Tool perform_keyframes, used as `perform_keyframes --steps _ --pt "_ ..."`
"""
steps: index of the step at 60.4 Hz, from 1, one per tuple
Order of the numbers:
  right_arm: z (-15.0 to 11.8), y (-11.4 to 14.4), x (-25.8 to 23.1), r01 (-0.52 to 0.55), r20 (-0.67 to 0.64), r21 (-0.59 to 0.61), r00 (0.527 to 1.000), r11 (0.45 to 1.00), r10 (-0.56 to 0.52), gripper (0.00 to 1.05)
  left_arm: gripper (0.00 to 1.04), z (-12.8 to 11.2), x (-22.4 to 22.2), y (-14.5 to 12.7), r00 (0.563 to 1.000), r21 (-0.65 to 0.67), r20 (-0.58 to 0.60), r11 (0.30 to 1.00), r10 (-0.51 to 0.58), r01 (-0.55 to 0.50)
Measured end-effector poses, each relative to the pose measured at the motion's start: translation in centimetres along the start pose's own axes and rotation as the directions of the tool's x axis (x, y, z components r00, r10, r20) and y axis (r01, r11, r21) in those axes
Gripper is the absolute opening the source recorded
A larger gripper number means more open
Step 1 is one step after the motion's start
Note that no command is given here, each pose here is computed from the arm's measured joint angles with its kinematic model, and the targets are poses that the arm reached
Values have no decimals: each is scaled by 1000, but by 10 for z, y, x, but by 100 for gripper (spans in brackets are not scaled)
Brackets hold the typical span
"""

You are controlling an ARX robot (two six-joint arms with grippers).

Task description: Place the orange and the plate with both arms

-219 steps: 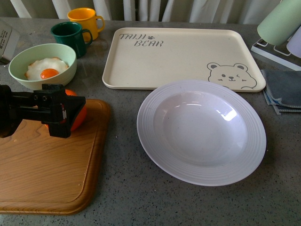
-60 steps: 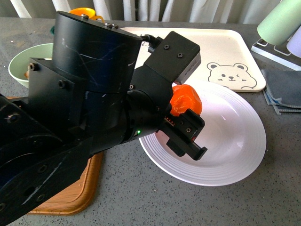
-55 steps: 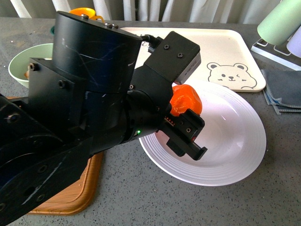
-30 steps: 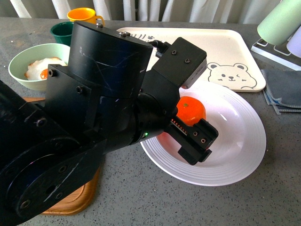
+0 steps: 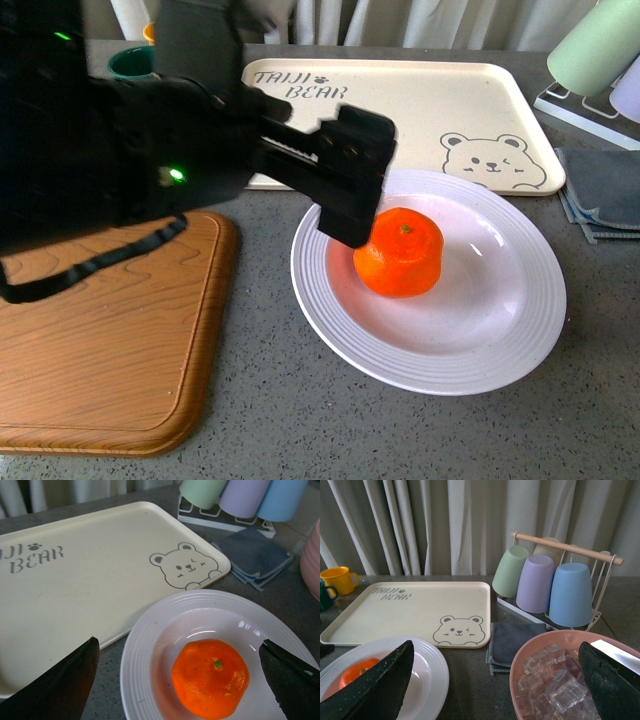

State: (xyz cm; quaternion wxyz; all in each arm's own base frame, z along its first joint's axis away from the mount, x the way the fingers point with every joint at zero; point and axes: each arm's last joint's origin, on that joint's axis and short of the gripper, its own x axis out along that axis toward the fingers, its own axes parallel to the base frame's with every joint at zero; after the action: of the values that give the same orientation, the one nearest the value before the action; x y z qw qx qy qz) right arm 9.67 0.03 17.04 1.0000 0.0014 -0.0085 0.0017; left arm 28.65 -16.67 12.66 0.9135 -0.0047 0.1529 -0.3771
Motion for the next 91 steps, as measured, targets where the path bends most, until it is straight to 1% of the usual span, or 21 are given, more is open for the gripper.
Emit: perform_keyframes --steps 7,11,12,14,15,16,17,19,20,22,24,27,32,38,42,44,55,72,75,82,91 --pt "0 0 0 0 0 0 1000 1000 0 96 96 12 -24 14 999 -51 35 998 33 -31" --pt "0 0 0 0 0 0 1000 1000 0 96 96 16 -28 18 998 -61 51 997 47 -44" --pt "0 0 0 0 0 0 1000 1000 0 96 93 15 -27 17 992 -46 69 994 105 -102" --pt "0 0 0 0 0 0 1000 1000 0 96 86 12 -31 15 948 -30 151 960 279 -278" --pt "0 0 0 -2 0 0 1000 1000 2 96 85 12 -32 15 932 -28 171 947 319 -319" --pt "0 0 0 -2 0 0 1000 1000 2 96 81 9 -38 16 899 -37 202 920 390 -391" --pt "0 0 0 -1 0 0 1000 1000 1 96 79 8 -40 16 880 -42 215 904 424 -425" --pt "0 0 0 0 0 0 1000 1000 0 96 72 6 -54 19 795 -74 255 831 550 -551" --pt "0 0 0 0 0 0 1000 1000 0 96 70 5 -57 20 776 -82 261 814 574 -575" --pt "0 0 0 2 0 0 1000 1000 -2 96 63 4 -72 24 713 -107 271 756 647 -645" --pt "0 0 0 3 0 0 1000 1000 -3 96 58 4 -82 26 690 -116 275 736 669 -667" --pt "0 0 0 2 0 0 1000 1000 -2 96 49 2 -97 28 675 -122 280 723 682 -680" --pt "0 0 0 -1 0 0 1000 1000 1 96 35 0 -116 28 686 -109 256 725 682 -680" --pt "0 0 0 0 0 0 1000 1000 0 96 17 0 -139 28 673 -116 270 717 689 -687" --pt "0 0 0 0 0 0 1000 1000 0 96 4 -2 -150 26 678 -114 277 724 681 -681" --pt "0 0 0 0 0 0 1000 1000 0 96 2 -4 -156 25 682 -111 275 727 678 -678" --pt "0 0 0 0 0 0 1000 1000 0 96 2 -13 -185 21 675 -114 270 719 687 -686" --pt "0 0 0 0 0 0 1000 1000 0 96 2 -19 -207 14 675 -115 271 719 686 -685" --pt "0 0 0 0 0 0 1000 1000 0 96 2 -21 -212 15 690 -108 274 735 670 -670" --pt "0 0 0 0 0 0 1000 1000 0 96 2 -23 -221 16 670 -116 272 714 691 -690" --pt "0 0 0 0 0 0 1000 1000 0 96 2 -21 -228 9 671 -114 285 720 684 -685"
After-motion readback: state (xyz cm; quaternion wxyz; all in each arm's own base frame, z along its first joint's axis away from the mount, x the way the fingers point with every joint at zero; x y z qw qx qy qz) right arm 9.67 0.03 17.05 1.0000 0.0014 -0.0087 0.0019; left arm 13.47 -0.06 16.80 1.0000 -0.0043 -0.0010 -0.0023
